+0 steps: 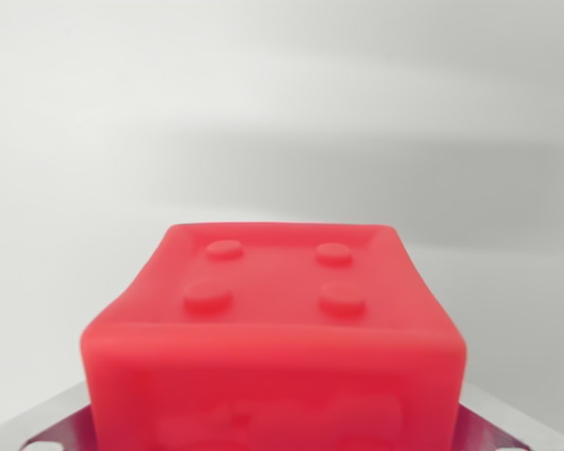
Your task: Destack cube
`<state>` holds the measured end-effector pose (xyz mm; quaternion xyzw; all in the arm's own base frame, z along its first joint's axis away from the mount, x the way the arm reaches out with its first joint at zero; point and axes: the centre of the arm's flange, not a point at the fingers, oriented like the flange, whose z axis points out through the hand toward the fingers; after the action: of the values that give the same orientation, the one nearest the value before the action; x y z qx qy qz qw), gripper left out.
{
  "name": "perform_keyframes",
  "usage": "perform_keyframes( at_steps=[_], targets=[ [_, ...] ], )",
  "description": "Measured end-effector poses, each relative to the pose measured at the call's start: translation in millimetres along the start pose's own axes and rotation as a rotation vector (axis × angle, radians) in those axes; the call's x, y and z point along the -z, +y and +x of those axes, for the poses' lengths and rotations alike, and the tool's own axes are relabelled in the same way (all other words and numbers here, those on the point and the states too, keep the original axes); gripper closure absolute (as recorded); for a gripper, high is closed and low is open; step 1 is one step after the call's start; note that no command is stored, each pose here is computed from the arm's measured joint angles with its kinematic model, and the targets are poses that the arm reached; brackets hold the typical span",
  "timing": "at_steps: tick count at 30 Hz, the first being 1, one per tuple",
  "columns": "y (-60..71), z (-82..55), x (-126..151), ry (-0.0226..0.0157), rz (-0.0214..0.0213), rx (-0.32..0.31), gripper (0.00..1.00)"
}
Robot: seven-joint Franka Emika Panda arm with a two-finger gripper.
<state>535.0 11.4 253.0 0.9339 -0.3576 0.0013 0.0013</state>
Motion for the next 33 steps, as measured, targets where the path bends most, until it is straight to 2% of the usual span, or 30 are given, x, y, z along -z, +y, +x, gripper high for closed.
perform_keyframes(
  at_steps=[26, 30, 33],
  targets=[
    [-40.4, 21.5, -14, 0.0011, 0.001, -0.152, 1.0],
    [-45.9, 24.5, -17, 0.0006, 0.0005, -0.171, 1.0],
    [-46.0, 24.4, -25, -0.0014, -0.0022, -0.173, 1.0]
  ],
)
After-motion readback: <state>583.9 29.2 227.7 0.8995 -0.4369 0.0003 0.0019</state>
